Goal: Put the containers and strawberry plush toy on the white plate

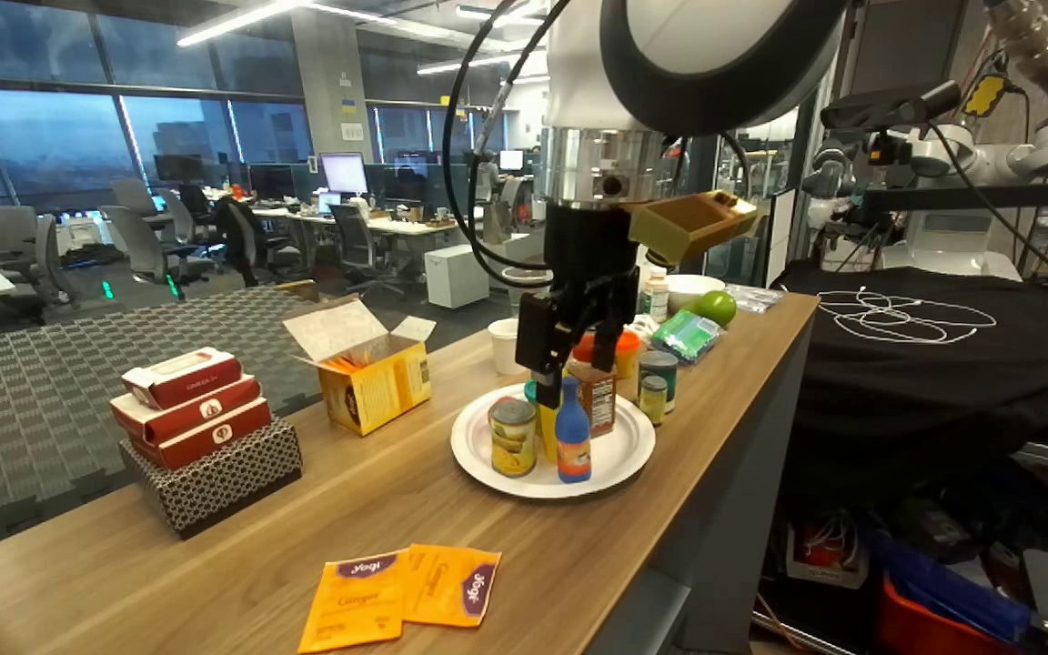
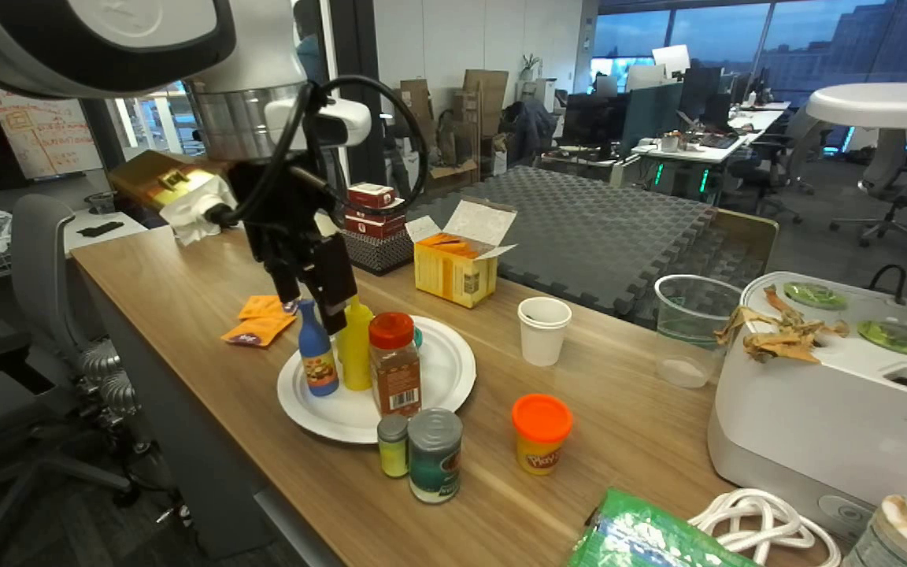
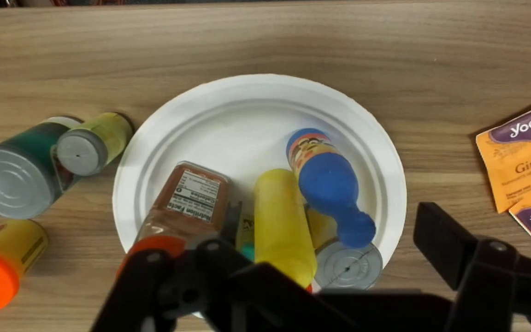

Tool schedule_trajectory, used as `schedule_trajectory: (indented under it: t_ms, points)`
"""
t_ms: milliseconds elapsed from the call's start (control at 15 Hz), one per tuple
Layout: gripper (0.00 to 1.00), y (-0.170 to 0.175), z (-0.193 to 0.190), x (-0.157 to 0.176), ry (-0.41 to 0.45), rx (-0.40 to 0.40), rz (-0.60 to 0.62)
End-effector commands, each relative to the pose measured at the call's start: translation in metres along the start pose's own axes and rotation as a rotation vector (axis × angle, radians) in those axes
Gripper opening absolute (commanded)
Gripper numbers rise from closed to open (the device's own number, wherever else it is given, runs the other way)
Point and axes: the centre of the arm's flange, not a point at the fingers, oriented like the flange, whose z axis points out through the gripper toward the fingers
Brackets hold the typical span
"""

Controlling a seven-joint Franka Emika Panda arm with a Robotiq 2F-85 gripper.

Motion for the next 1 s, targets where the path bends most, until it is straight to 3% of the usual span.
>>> schedule_trajectory:
  t_ms: [0, 400, 933]
  points:
    - [1.0, 0.003, -0.015, 0.003, 0.033, 0.005, 0.001]
    - [1.0, 0.037, -0.055, 0.018, 0.084, -0.028, 0.105]
    - [1.0, 0.122, -0.063, 0.025, 0.102, -0.034, 0.459]
